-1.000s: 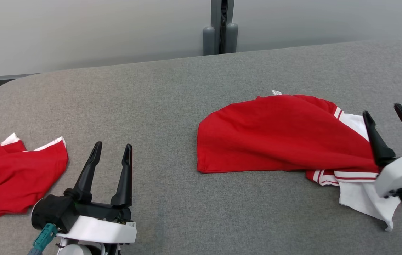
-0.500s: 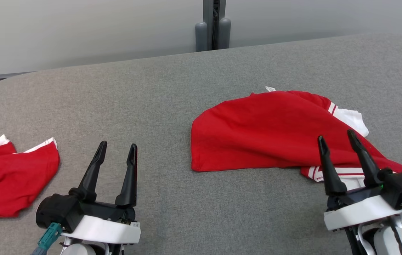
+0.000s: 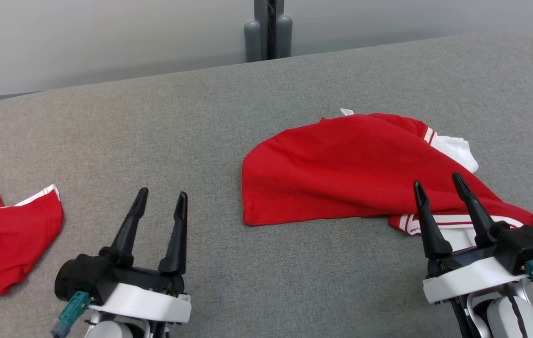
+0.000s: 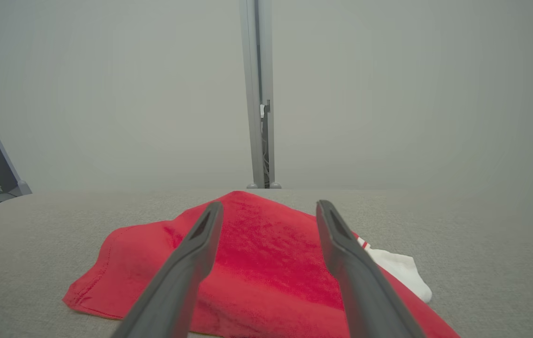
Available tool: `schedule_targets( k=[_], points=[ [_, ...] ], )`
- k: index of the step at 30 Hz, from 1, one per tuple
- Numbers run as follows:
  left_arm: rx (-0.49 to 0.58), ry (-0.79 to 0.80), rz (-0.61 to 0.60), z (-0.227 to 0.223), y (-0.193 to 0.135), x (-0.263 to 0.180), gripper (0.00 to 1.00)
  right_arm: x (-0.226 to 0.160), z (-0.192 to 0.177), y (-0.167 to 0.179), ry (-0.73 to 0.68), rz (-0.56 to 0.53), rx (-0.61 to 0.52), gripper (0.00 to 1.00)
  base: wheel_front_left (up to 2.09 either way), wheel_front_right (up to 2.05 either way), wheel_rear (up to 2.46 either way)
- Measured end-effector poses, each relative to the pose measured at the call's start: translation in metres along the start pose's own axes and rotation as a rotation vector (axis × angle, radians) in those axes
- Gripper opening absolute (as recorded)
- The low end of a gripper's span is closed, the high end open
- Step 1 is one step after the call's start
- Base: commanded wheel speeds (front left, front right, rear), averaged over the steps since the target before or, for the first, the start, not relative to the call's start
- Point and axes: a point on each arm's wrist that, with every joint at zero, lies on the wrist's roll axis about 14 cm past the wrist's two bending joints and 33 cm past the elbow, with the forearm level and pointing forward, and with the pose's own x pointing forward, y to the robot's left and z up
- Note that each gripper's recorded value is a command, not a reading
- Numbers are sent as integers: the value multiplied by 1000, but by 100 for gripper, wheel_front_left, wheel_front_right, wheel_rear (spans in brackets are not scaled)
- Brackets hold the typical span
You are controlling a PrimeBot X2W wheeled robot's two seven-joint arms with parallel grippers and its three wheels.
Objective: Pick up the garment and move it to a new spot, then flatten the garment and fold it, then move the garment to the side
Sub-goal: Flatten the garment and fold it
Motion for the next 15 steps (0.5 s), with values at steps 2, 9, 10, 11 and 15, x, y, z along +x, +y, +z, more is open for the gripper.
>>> schedule_targets(
  k=[2, 9, 10, 11, 15],
  points=[
    [-13, 50, -23, -17, -7, 0, 100, -1, -4, -4, 12, -12, -3, 100, 0, 0, 0],
    [5, 277, -164, -93, -40, 6, 100, -2, -20, -21, 64, -65, -13, 100, 0, 0, 0],
    [8, 312, -184, -104, -43, 7, 100, -2, -22, -23, 70, -70, -16, 100, 0, 0, 0],
    [14, 343, -202, -113, -47, 8, 100, -2, -24, -26, 75, -78, -16, 100, 0, 0, 0],
    [14, 426, -254, -137, -55, 19, 100, -5, -32, -34, 97, -107, -18, 100, 0, 0, 0]
  ],
)
